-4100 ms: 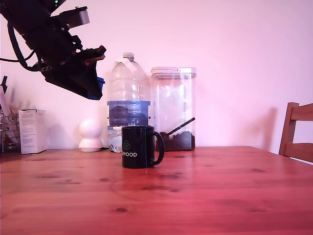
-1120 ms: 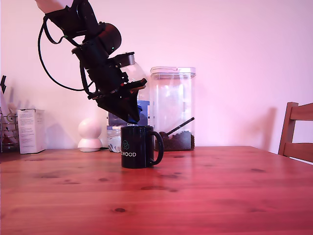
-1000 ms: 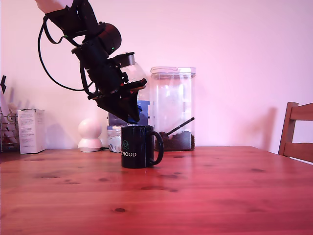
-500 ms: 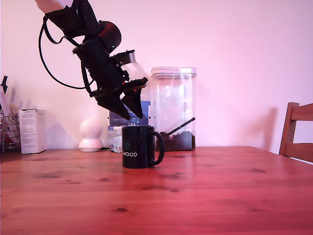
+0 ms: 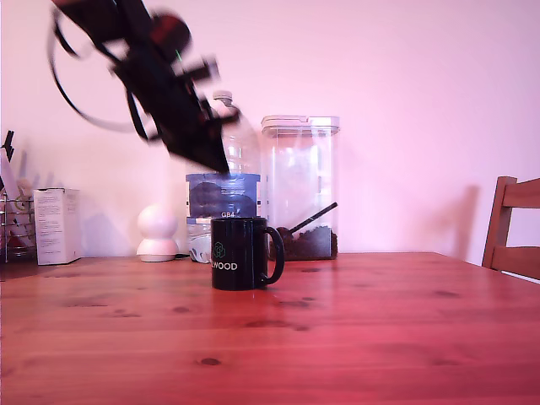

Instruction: Pick up the coffee capsules from the table one by one and drop them inside the nearest coffee cup

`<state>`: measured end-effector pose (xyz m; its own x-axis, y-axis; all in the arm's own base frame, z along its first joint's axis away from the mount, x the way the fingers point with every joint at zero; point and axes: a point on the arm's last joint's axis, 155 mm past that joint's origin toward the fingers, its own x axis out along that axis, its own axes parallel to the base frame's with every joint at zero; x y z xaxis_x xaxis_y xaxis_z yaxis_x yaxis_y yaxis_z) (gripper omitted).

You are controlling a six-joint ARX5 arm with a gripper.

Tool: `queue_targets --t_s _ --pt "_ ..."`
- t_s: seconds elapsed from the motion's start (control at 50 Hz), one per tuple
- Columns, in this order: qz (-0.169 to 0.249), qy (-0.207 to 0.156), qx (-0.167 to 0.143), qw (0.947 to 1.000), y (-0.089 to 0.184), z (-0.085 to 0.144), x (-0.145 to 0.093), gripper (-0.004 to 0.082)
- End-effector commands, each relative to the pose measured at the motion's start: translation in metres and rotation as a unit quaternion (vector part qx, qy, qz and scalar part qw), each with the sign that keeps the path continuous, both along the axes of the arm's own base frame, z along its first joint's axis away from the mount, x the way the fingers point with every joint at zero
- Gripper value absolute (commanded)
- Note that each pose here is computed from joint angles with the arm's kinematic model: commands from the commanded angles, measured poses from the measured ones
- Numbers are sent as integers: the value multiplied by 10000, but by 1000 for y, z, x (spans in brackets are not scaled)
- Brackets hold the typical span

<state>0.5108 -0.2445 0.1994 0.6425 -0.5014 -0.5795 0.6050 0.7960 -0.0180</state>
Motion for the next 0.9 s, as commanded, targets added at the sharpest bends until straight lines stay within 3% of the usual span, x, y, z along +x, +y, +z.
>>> queue_targets --t_s 0.0,0.18,0.36,0.88 --pt "-17 -221 -81 9997 6 15 -11 1" --pt "-41 -699 -294 9971 19 39 -43 -23" --pt "-22 -869 -572 9946 28 53 -77 -23" --pt "213 -832 -738 9936 57 34 -141 -22"
